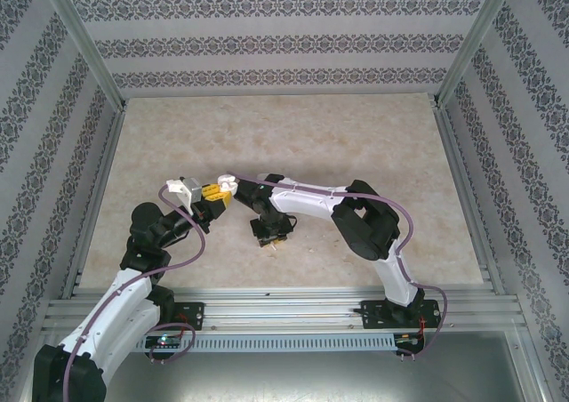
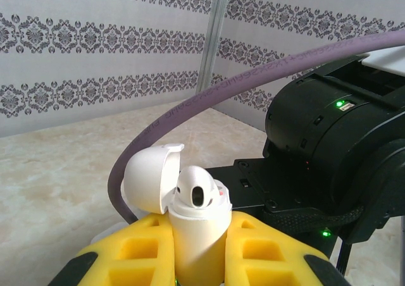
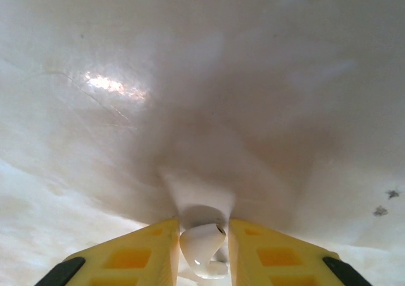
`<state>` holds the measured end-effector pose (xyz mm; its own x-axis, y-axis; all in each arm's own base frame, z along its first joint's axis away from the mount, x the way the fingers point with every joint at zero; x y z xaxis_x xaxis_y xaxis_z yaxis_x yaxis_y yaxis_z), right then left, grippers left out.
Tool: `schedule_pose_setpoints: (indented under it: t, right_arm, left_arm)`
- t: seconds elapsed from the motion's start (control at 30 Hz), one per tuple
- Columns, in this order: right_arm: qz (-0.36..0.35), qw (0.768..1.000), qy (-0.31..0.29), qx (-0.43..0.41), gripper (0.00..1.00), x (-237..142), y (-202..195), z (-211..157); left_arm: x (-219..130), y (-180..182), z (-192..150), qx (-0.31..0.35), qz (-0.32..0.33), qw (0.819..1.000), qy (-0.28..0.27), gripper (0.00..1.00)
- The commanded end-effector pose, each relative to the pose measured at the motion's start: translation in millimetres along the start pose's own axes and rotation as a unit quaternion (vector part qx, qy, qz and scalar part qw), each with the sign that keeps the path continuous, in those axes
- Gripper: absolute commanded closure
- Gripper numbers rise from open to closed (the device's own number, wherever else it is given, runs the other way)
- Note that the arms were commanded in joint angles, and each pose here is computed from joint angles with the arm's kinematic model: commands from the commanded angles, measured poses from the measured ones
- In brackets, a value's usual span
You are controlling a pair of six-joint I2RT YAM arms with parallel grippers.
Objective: Insert the wireless bluetooth earbuds into the charging case
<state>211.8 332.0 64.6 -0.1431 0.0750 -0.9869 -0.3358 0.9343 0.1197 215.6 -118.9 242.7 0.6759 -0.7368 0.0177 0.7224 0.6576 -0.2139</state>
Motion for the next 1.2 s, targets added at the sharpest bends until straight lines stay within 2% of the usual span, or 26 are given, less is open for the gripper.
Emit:
schedule_pose_setpoints:
  t: [0.0, 0.13, 0.47, 0.83, 1.17]
  right_arm:
    - [-0.022, 1.0, 0.018, 0.0, 0.7, 1.7, -2.9, -6.1]
    - [-0.027, 0.999, 0.026, -0.002, 0.69, 4.0, -4.3, -7.9]
    - [-0.004, 1.0, 0.008, 0.012, 0.8, -5.0, -7.2, -3.0]
    - [0.04, 0.989, -0.122, 0.072, 0.86, -75.8, -44.4, -4.8]
    - [0.081, 0.967, -0.231, 0.076, 0.88, -141.5, -48.8, -12.9]
  left_arm:
    - [-0.4, -2.1, 0.5, 0.007, -0.005, 1.0, -0.004, 1.0]
    - [-0.2, -2.5, 0.9, 0.007, -0.007, 1.0, -0.004, 1.0]
    - [0.1, -3.0, 3.5, 0.007, -0.009, 1.0, -0.011, 1.0]
    - [9.0, -5.4, 16.8, 0.012, -0.04, 0.998, -0.036, 1.0]
    - [25.0, -5.9, 22.6, 0.013, -0.073, 0.997, -0.031, 1.0]
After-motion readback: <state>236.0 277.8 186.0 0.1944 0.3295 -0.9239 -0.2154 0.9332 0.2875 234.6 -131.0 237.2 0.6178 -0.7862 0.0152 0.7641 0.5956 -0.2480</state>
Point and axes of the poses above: each hand's point on the last joint's axis, 136 mm out from that joint toward the fingers, its own x axis out along the fingers, its own y axis along the line the jaws close on, z = x × y, the point moved 5 cm from there along -x, back along the fingers, and after that the axes turned 3 degrees about -x, right-handed, at the moved point
